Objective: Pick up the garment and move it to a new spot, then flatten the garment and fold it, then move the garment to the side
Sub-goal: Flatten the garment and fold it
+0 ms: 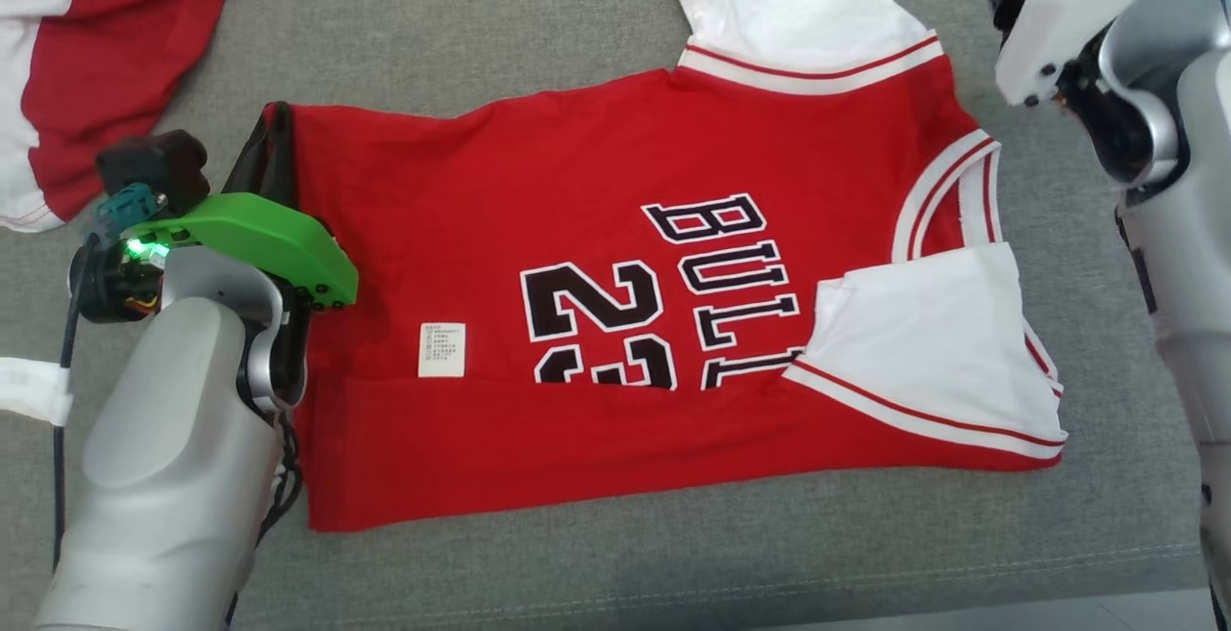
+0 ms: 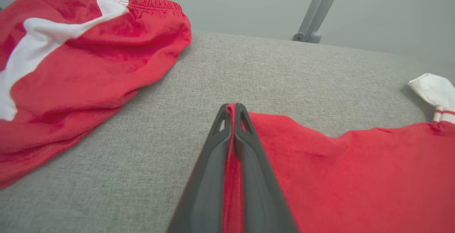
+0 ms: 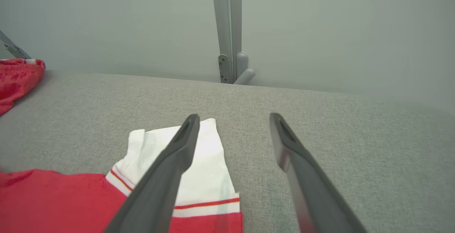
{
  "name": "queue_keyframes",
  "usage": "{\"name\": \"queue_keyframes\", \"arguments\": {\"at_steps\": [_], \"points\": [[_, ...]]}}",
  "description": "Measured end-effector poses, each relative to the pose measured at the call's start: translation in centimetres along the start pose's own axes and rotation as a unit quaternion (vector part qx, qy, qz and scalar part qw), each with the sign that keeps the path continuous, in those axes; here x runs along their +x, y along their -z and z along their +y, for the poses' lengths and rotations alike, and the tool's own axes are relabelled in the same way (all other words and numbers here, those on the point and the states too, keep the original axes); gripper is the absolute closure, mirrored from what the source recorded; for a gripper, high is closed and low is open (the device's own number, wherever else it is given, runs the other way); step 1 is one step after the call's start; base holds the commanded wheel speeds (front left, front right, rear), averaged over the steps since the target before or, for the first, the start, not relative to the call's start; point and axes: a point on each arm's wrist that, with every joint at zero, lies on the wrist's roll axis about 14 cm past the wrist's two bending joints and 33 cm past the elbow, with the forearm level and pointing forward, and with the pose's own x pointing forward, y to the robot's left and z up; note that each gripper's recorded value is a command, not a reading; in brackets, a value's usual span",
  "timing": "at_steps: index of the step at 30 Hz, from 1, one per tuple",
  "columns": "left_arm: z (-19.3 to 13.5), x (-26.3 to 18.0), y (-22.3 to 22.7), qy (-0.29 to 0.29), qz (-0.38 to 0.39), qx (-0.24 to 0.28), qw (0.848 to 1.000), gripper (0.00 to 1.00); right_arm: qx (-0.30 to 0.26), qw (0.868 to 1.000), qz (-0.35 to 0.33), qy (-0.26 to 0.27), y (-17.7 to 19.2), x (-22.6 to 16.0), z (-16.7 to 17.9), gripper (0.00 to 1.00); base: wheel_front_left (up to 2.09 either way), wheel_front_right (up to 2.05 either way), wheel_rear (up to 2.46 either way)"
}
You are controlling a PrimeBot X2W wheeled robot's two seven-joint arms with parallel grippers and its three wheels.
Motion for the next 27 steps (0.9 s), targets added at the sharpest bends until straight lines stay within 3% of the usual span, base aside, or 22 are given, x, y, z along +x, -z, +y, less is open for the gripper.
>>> {"name": "queue_keyframes", "arguments": {"at_steps": [14, 26, 27], "points": [[1.2, 0.2, 1.6, -0.021, 0.0, -0.015, 1.0, 1.0, 0.005, 0.984, 0.176, -0.021, 6.9, 9.1, 1.9, 0.0, 0.0, 0.0, 0.0], [2.3, 0.2, 2.8, -0.036, 0.01, -0.013, 0.999, 1.0, 0.014, 0.975, 0.219, -0.031, 11.4, 12.4, 3.8, 0.0, 0.0, 0.0, 0.0], [2.4, 0.2, 2.9, -0.036, 0.012, -0.013, 0.999, 1.0, 0.012, 0.975, 0.22, -0.032, 11.5, 12.5, 3.9, 0.2, 0.0, 0.0, 0.0]]}}
